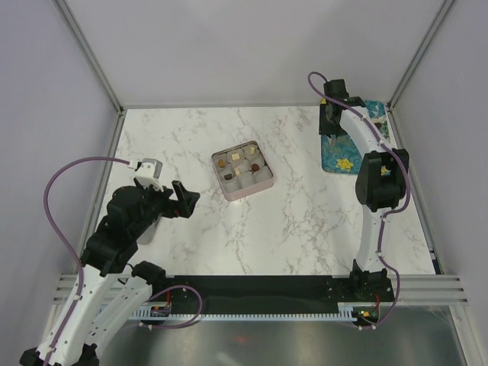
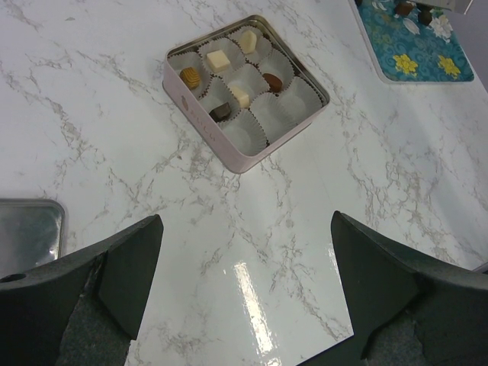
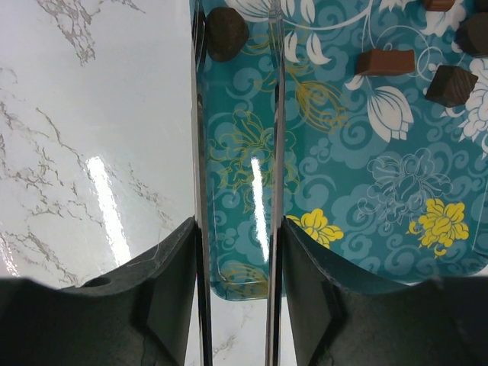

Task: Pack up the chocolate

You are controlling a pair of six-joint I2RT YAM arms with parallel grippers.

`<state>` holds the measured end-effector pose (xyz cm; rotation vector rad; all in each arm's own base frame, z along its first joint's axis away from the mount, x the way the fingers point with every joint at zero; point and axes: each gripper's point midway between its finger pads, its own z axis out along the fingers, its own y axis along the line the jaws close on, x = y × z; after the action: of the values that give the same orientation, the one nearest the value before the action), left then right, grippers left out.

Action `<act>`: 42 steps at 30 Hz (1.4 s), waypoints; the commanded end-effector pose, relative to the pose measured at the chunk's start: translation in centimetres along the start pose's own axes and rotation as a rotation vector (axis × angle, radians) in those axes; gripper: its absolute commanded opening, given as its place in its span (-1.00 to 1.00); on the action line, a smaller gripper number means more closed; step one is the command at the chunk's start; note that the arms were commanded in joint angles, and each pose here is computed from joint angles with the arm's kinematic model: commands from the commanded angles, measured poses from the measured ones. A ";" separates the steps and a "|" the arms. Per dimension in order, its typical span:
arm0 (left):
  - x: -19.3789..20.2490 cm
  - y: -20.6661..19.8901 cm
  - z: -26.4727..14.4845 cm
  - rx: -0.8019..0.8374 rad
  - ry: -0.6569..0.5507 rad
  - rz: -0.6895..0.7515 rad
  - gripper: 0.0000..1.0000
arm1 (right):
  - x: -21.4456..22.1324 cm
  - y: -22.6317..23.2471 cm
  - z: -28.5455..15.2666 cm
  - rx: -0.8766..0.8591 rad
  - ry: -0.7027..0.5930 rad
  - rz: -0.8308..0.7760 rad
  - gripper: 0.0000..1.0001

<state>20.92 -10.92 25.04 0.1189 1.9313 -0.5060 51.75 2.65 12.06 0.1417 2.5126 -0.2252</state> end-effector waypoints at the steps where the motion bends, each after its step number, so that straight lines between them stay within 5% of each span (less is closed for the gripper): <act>1: -0.4 0.1 0.1 -0.003 -0.009 0.025 0.99 | -1.5 -0.1 0.0 0.000 -0.048 0.028 0.05; 19: -0.4 0.2 0.2 -0.009 -0.006 0.026 0.99 | 2.4 -1.0 2.0 -0.068 0.075 0.094 -0.06; 42: -0.5 -0.2 0.0 0.010 -0.015 0.024 0.99 | 3.4 -2.5 -3.6 -0.061 0.121 0.066 -0.17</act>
<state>21.05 -10.99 24.80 0.1196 1.9424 -0.5036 47.24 0.91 9.18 0.2251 2.6944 -0.1412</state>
